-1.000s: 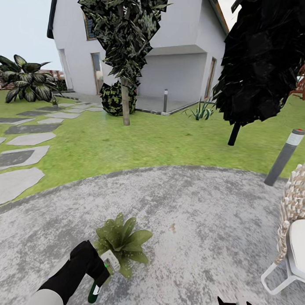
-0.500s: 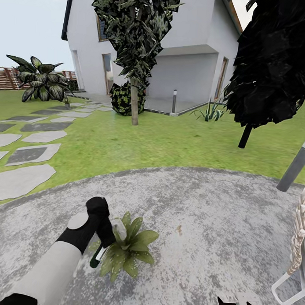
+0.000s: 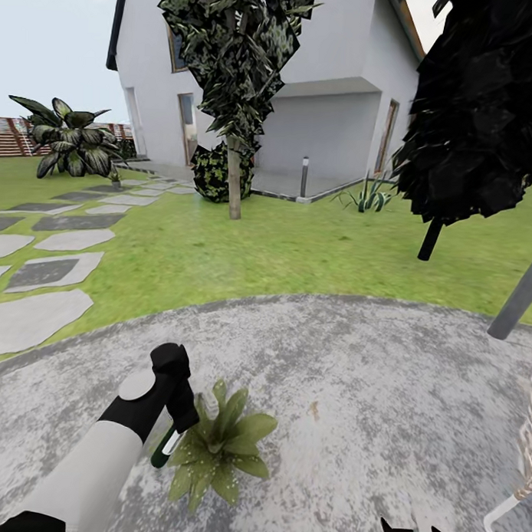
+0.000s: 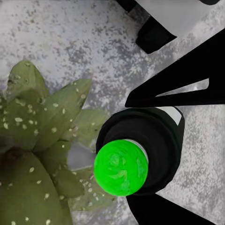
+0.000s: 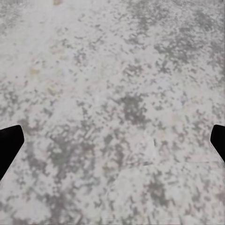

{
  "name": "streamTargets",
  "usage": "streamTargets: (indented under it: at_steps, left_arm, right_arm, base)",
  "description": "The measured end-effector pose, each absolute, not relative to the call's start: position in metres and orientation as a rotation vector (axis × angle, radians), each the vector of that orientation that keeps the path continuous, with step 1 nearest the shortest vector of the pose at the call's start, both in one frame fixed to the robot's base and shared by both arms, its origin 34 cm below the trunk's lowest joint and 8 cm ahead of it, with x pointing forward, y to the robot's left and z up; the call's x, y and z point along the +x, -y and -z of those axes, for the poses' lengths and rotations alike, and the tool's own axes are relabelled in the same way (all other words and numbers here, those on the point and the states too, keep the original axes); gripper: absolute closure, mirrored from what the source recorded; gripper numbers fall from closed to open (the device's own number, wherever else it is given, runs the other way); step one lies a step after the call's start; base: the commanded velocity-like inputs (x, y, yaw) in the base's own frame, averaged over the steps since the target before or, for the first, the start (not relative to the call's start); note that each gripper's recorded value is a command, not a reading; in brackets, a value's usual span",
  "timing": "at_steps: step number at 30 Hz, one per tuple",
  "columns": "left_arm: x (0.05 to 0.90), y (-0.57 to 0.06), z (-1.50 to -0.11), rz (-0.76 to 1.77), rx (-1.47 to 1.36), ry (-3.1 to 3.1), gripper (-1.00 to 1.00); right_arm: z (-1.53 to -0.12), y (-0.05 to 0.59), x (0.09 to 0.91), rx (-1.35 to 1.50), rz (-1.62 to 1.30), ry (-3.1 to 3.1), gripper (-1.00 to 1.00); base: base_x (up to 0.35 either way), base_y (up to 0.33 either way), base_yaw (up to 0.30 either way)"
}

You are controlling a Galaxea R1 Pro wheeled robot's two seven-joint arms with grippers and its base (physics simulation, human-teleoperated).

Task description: Pick up the pesticide atomizer in the garden and spray insectifuge to fully cover both potted plants in the garden.

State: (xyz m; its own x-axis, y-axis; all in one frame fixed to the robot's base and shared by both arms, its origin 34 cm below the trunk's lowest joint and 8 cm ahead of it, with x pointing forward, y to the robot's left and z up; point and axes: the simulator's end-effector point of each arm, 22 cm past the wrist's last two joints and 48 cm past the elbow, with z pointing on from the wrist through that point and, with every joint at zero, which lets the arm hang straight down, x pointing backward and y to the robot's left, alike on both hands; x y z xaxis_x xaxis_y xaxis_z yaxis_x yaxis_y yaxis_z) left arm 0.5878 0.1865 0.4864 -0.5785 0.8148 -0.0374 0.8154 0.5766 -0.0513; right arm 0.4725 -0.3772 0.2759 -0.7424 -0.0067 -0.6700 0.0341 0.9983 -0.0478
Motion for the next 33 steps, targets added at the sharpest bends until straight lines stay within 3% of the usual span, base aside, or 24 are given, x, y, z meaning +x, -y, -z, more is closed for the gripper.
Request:
streamTargets:
  at_steps: [8,13,28,33]
  left_arm:
    - [0.586,-0.168,-0.492,0.088,1.539,-2.741,1.00]
    - [0.591,-0.176,-0.494,-0.101,1.647,-2.714,1.00]
    - [0.607,-0.216,-0.504,-0.085,1.468,-2.786,1.00]
    - [0.604,-0.204,-0.503,-0.055,1.480,-2.776,1.00]
  right_arm:
    - [-0.275,0.375,0.472,0.020,0.070,-2.409,-1.00]
    - [-0.275,0.375,0.472,0.019,0.070,-2.409,-1.00]
    - [-0.275,0.375,0.472,0.019,0.070,-2.409,-1.00]
    - [-0.275,0.375,0.472,0.019,0.070,-2.408,-1.00]
  base:
    - [0.124,0.000,0.000]
    - [0.001,0.000,0.000]
    - [0.000,0.000,0.000]
    - [0.104,-0.054,0.000]
